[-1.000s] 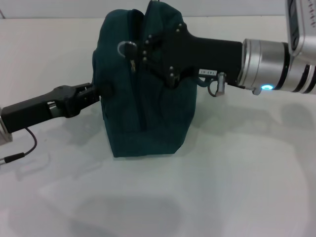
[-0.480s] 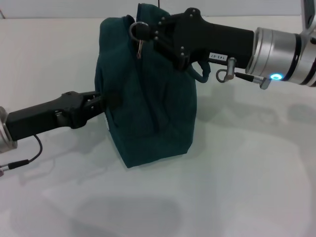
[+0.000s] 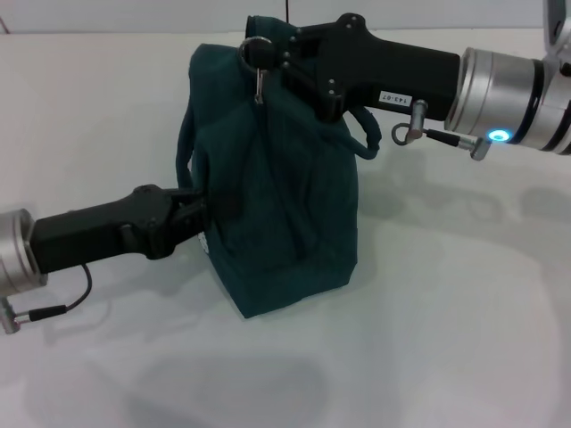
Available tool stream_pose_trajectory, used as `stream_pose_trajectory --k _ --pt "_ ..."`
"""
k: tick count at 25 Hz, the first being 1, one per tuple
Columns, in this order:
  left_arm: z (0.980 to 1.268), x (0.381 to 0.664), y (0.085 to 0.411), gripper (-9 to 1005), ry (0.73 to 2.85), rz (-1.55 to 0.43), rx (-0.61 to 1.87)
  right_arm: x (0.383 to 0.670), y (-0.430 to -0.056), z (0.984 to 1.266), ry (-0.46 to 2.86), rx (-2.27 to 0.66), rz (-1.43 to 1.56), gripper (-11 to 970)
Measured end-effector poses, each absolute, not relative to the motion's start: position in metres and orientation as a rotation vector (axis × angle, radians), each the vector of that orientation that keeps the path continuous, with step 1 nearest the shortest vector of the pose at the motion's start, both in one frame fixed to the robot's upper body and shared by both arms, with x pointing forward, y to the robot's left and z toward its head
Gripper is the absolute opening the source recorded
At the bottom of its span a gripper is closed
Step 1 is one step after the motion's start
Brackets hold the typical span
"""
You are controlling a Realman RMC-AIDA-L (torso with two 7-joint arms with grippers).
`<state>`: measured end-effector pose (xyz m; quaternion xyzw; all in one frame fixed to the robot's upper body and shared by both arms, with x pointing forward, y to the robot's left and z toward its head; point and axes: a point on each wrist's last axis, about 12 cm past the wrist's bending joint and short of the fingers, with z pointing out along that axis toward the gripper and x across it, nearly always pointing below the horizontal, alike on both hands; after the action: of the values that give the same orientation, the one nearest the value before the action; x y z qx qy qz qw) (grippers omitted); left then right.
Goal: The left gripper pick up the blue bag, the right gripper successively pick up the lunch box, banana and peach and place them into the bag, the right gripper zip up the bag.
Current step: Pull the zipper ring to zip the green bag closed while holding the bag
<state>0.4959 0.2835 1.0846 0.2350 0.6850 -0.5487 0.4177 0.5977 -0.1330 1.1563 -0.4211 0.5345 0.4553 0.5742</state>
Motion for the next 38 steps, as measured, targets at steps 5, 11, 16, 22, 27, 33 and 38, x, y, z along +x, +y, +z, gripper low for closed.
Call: stream_pose_trajectory --k 5,11,16,22,27,33,38 --pt "1.083 0.491 0.282 54 1.707 -1.394 0.615 0.604 -0.134 1.155 1.292 -0.963 1.022 49" --pt "1.084 0.482 0.285 54 1.674 -1.413 0.649 0.612 -0.139 1.154 1.329 -0.915 0.975 51" --pt "1.082 0.475 0.291 54 1.680 -1.418 0.638 0.618 -0.142 1.153 1.353 -0.879 0.943 52" --pt "1.081 0.467 0.301 53 1.680 -1.415 0.615 0.621 -0.146 1.146 1.401 -0.846 0.908 54" --pt "1.080 0.462 0.312 53 1.688 -1.387 0.560 0.619 -0.152 1.139 1.432 -0.814 0.895 56" --pt "1.078 0.455 0.324 86 1.696 -1.356 0.501 0.614 -0.162 1.136 1.433 -0.761 0.895 57" --pt "1.078 0.455 0.327 113 1.678 -1.335 0.457 0.612 -0.162 1.136 1.420 -0.765 0.911 59"
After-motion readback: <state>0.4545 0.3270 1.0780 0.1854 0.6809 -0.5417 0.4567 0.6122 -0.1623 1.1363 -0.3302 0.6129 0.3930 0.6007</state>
